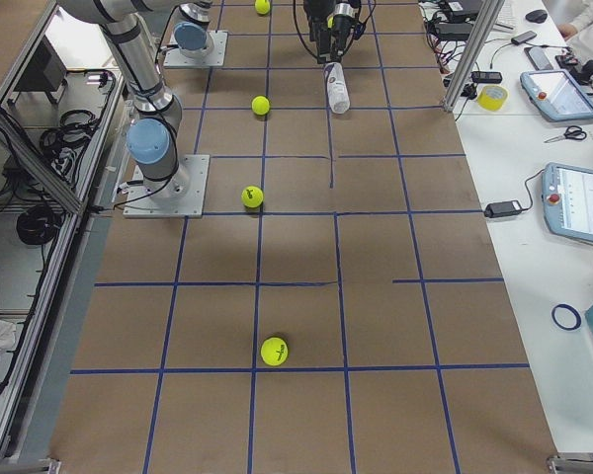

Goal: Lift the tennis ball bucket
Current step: 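Lower the left gripper to the lying can's bottom end while the right arm withdraws, then grasp the can's bottom end with the left gripper and lift it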

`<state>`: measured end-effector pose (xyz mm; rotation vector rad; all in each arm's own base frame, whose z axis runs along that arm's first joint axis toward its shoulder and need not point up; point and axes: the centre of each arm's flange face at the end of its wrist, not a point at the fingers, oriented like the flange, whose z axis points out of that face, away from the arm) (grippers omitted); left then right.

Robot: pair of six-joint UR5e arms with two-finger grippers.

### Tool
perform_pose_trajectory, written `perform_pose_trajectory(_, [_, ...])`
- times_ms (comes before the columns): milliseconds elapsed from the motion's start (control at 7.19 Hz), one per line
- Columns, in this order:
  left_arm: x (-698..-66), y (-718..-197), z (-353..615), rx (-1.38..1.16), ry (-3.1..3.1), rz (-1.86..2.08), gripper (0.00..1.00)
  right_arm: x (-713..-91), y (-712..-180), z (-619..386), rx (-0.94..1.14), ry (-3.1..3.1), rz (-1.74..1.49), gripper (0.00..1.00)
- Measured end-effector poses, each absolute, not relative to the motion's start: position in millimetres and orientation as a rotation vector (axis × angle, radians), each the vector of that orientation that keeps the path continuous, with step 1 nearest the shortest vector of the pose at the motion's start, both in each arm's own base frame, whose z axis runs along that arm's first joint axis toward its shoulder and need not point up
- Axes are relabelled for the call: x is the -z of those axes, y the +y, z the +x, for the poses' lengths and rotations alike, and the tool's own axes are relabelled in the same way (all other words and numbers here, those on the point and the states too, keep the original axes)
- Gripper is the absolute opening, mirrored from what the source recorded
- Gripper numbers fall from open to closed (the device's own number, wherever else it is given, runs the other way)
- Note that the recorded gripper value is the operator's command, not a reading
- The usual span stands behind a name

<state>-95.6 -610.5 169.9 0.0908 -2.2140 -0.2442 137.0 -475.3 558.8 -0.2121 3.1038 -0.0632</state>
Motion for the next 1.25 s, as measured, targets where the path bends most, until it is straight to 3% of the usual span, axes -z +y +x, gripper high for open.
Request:
perform_pose_trajectory(139, [-169, -610, -97, 0.25, -2.212, 0.102, 0.24, -557, -478, 141, 0.089, 3.111, -0.175, 1.0])
perform_pose_trajectory(278, [-169, -610, -97, 0.254, -2.212, 0.107, 0.0, -552, -485, 142, 0.147, 3.117, -0.16, 1.0])
perform_pose_trajectory(696, [-193, -611, -104, 0.257, -2.224, 0.169, 0.0, -534, -492, 141, 0.222, 3.121, -0.166, 1.0])
perform_pose_trajectory(1252, [-330, -600, -172, 0.222, -2.234, 0.397, 0.0, -531, -494, 139, 0.223, 3.132, -0.188, 1.0])
